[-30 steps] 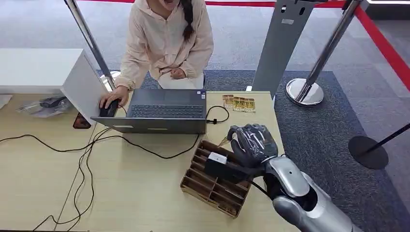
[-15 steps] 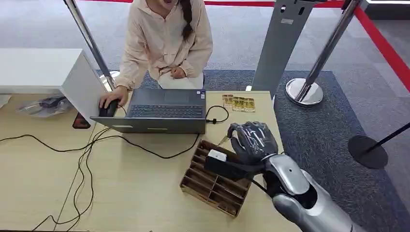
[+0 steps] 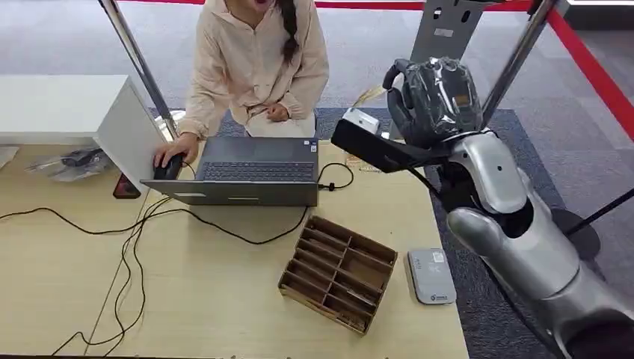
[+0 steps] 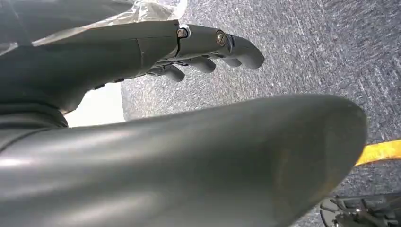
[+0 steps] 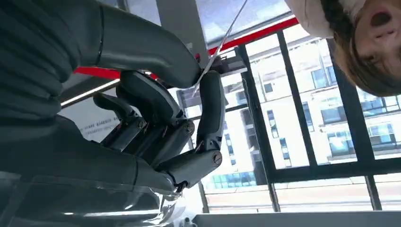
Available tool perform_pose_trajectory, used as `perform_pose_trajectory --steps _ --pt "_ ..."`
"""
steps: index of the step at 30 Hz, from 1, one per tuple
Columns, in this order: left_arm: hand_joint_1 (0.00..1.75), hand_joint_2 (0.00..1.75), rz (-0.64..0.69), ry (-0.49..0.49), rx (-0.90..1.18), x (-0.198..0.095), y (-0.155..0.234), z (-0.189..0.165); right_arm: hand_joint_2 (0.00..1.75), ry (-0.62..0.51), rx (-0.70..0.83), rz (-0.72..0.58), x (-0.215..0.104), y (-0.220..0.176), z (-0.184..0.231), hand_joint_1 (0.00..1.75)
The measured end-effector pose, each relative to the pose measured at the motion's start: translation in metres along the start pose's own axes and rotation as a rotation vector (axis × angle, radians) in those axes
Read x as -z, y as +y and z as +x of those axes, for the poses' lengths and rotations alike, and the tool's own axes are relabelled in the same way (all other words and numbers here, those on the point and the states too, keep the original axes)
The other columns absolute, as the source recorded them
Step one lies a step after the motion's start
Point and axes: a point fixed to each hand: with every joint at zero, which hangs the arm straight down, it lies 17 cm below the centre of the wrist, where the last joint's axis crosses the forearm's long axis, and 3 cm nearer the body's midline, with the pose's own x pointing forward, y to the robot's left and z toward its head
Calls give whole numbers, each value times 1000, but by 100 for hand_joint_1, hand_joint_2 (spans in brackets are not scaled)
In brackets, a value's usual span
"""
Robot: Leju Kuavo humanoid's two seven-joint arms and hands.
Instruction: Pass the card to the sensor for recognition and then transmit it.
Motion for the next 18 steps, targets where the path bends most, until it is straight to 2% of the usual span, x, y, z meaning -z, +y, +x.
perform_pose_trajectory --steps 18 --pt "0 0 -1 -17 31 0 -1 3 175 -8 12 -17 22 -2 7 175"
